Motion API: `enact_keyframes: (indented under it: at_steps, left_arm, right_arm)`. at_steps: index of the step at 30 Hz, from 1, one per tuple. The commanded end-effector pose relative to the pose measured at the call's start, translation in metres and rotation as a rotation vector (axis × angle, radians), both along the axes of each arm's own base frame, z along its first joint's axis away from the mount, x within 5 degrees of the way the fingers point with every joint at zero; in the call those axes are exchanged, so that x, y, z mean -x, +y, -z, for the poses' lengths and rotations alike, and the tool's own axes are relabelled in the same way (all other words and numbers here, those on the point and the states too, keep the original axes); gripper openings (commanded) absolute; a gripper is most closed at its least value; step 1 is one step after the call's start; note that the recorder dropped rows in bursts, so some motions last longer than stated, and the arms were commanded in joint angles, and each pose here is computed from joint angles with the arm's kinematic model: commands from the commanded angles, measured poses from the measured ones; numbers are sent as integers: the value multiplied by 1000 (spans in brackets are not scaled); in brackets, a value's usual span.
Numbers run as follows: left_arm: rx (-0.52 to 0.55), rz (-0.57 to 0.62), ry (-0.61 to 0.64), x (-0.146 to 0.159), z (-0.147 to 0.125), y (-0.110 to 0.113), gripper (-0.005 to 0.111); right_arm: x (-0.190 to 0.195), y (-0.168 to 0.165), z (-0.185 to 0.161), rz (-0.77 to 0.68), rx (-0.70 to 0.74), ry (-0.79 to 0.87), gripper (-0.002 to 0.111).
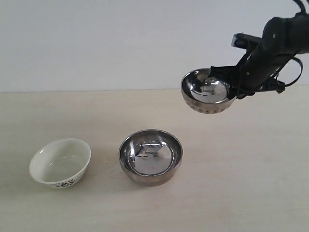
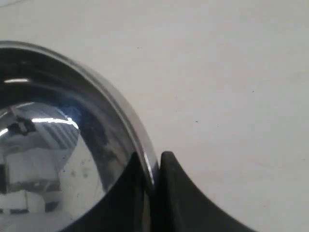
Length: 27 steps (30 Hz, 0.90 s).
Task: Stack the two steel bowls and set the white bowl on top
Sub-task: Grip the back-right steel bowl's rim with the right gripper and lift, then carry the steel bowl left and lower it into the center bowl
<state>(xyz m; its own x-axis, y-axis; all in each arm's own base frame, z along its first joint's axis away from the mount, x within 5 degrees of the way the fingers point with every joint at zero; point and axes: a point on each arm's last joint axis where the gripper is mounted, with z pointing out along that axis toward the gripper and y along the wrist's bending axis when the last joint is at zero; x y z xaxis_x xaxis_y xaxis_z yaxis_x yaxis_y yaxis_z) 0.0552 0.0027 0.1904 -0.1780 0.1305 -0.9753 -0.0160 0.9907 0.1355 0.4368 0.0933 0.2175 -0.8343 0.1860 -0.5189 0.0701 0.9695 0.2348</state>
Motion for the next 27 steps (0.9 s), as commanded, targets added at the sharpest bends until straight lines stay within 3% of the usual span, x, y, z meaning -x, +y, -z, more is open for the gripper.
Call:
enact_keyframes:
  at_steps: [1, 5, 16, 27]
  left_arm:
    - [18, -3, -9, 0, 0, 0, 4]
    - [18, -3, -9, 0, 0, 0, 4]
    - [18, -3, -9, 0, 0, 0, 4]
    - [18, -3, -9, 0, 0, 0, 4]
  right_arm:
    - [15, -7, -37, -42, 29, -17, 0]
    - [32, -9, -61, -73, 39, -13, 0]
    - [89, -6, -67, -145, -56, 3, 0]
    - [108, 71, -59, -278, -115, -5, 0]
